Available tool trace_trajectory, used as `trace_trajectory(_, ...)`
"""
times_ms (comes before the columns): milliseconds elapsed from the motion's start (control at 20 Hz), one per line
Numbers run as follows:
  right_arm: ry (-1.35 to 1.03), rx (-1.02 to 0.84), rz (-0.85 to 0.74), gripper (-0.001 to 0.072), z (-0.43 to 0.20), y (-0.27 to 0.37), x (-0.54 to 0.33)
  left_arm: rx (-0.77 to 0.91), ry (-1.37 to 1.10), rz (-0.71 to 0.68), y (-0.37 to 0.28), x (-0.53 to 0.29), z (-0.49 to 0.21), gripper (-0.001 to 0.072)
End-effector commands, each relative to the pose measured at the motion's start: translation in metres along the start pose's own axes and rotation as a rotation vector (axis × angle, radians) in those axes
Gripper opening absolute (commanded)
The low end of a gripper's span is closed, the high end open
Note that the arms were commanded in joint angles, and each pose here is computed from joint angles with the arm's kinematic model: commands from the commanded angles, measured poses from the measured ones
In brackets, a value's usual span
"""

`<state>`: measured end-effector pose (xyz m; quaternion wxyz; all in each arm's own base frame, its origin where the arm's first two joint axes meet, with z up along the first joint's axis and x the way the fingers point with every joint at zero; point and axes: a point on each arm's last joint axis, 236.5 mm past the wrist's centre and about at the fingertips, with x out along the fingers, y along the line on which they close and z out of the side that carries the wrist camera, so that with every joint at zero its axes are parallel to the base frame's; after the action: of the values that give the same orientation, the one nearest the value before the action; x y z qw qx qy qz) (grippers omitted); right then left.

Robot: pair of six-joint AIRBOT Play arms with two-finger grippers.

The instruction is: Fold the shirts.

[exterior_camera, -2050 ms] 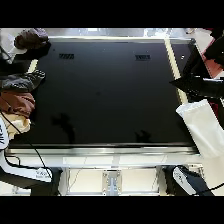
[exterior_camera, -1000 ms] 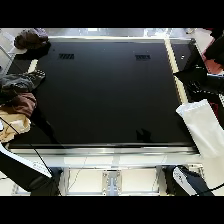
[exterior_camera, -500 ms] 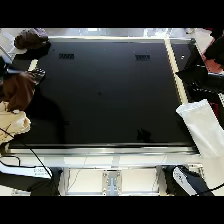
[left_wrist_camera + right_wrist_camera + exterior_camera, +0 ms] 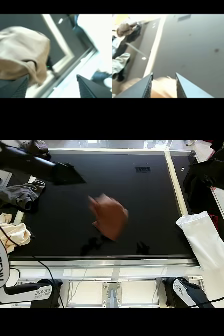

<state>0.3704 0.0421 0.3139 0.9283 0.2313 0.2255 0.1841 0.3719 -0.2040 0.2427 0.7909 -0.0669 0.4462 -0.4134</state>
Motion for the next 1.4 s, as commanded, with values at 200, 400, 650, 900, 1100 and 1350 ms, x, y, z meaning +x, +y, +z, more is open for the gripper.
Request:
trace_trajectory(200,0.188,-0.12,-0.182,0.0338,-0.029,-0.042,-0.008,-0.271,-0.009,0.723,0.17,-0.021,-0.011,0.0708)
trace_trajectory(400,0.52,-0.018,0.003,0.0339,-0.121,-0.026,0.039,-0.387,0.095,0.41,0.169,0.084,-0.029,0.0707)
trace_trajectory(650,0.806,-0.355,0.149,0.0345,-0.24,0.029,0.109,-0.56,0.209,0.058,0.142,0.201,-0.051,0.0554)
trace_trajectory(900,0.927,-0.716,-0.13,0.0344,-0.267,-0.03,0.128,-0.514,0.401,-0.128,0.095,0.247,-0.094,0.05)
trace_trajectory(1100,0.877,-0.643,-0.274,0.0345,-0.238,-0.072,0.127,-0.414,0.518,-0.093,0.089,0.241,-0.12,0.0486)
trace_trajectory(1350,0.762,-0.524,-0.339,0.0345,-0.207,-0.101,0.133,-0.4,0.535,-0.069,0.083,0.247,-0.125,0.0486)
